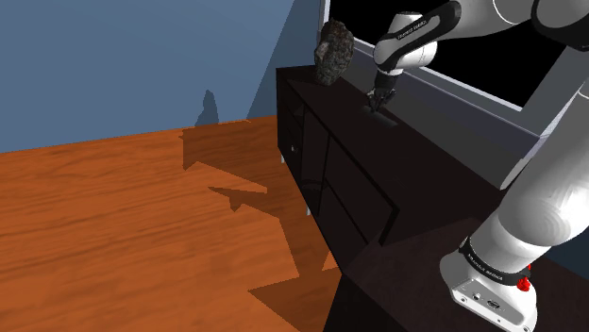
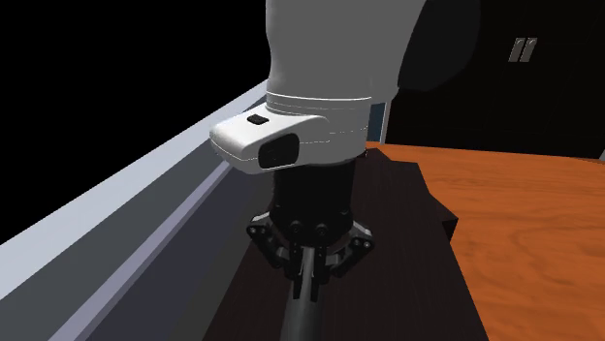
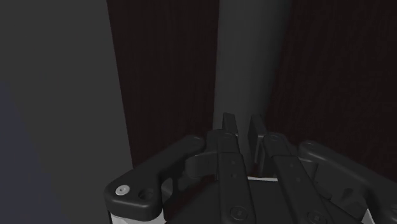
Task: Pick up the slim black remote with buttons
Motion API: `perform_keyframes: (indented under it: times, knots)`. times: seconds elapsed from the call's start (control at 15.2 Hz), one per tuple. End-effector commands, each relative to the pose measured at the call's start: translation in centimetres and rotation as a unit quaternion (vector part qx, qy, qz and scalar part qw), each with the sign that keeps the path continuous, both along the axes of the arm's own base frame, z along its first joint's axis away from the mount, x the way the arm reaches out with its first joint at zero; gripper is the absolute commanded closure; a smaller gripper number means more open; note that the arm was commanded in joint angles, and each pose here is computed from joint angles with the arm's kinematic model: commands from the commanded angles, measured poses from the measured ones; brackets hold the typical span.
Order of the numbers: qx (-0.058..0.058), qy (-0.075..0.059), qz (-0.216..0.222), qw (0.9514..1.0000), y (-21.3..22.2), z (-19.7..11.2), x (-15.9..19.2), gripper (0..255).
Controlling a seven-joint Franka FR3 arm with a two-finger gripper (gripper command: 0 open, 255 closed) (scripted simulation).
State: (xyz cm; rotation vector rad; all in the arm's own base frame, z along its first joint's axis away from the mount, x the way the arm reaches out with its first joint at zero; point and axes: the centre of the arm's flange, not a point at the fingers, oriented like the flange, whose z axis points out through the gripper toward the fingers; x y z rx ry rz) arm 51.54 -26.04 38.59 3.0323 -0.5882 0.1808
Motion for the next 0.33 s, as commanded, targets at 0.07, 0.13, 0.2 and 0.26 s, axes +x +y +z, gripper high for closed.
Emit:
perform_keyframes:
  times: [0.07,0.13,0.2,0.26]
  knots:
    - [-0.024,-0.045,-0.019,0.9985,-2.4,3.7,-0.1,255]
    - [-0.024,-0.045,-0.019,0.9985,-2.4,4.2,-0.1,255]
    - [-0.024,-0.045,-0.019,0.9985,-2.4,4.3,-0.1,255]
    - [-0.024,-0.045,-0.019,0.9985,-2.4,4.3,-0.1,255]
